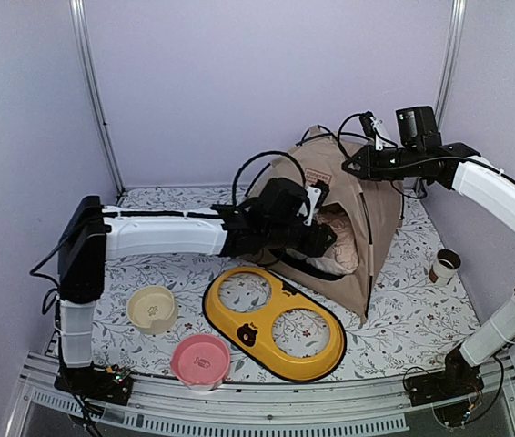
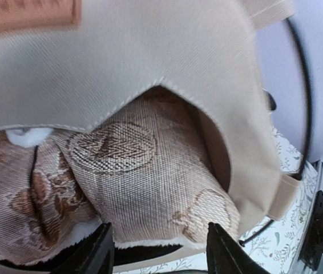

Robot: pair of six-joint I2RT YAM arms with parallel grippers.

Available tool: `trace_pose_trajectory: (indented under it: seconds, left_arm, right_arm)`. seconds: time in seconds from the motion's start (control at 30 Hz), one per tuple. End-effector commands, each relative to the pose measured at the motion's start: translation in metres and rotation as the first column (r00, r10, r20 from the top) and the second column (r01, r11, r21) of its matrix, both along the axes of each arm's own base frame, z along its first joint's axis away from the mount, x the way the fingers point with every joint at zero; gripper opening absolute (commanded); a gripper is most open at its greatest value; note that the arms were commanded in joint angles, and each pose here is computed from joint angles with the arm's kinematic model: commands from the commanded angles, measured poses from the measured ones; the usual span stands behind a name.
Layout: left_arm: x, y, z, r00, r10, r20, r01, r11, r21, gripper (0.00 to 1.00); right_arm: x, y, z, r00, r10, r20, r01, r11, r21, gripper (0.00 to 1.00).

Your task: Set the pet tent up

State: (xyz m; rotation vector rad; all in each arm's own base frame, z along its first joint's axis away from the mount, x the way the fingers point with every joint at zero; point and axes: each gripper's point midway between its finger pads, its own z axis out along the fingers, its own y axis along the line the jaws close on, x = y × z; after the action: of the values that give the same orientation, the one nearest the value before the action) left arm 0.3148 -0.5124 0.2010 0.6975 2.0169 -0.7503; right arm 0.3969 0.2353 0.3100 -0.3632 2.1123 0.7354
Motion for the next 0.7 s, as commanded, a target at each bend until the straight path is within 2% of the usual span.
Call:
trace_pose_trajectory:
  seconds: [0.0,0.3,0.53,0.67]
  left_arm:
    - [0.017,-0.025,-0.067,0.999,-0.024,-0.042,0.028,0.994,0.108,0.53]
    - [0.031,-0.072,-0.119,0.992,-0.076,-0.103,0.089,0.987,0.132,0.55]
    - [0.015,-0.074,-0.129,0.985,-0.119,-0.128,0.134,0.984,0.121,0.61]
    - [-0.014,-0.091,-0.149,0.966,-0.211,-0.153,0.230,0.966,0.119,0.61]
  right_arm:
    - [-0.012,-0.002,-0.037,0.993,0.001,-0.114,-0.008,0.998,-0.065,0.02]
    - [-0.012,-0.002,-0.027,0.994,0.001,-0.113,-0.007,0.998,-0.057,0.02]
    - [-0.011,-0.002,-0.029,0.993,-0.001,-0.118,-0.006,0.998,-0.062,0.02]
    - [-0.011,0.000,-0.031,0.992,0.004,-0.123,-0.012,0.998,-0.059,0.02]
